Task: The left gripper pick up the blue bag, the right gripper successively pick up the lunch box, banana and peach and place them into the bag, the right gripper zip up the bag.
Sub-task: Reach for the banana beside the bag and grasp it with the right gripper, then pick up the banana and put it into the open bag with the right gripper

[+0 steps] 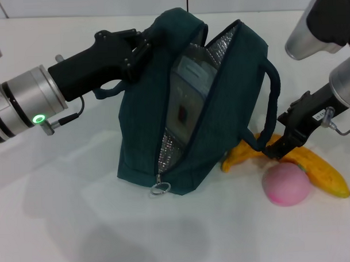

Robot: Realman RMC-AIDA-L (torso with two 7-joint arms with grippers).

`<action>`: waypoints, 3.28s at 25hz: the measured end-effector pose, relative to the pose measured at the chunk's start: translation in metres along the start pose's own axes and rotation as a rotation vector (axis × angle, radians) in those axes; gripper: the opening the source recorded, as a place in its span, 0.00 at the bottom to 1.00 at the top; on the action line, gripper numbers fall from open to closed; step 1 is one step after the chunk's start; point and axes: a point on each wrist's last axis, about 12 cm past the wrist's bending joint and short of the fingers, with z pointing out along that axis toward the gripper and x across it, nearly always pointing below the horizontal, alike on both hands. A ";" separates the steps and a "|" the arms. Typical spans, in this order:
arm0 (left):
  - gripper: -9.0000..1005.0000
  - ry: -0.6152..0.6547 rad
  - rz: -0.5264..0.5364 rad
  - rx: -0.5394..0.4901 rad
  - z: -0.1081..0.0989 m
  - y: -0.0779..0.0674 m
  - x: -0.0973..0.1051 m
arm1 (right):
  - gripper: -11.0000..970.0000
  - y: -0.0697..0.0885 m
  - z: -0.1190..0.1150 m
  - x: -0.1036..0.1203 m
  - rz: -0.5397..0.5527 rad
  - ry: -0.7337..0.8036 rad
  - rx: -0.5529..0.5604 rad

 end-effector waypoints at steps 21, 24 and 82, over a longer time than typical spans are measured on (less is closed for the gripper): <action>0.05 -0.005 -0.002 0.002 0.000 -0.002 0.001 | 0.82 -0.003 0.022 0.002 0.013 0.061 -0.006; 0.05 -0.005 -0.003 0.001 -0.001 -0.002 0.002 | 0.80 -0.004 0.024 0.003 0.024 0.058 -0.008; 0.05 -0.039 0.026 0.011 -0.002 -0.005 0.000 | 0.45 -0.009 0.020 0.024 0.175 -1.301 -0.337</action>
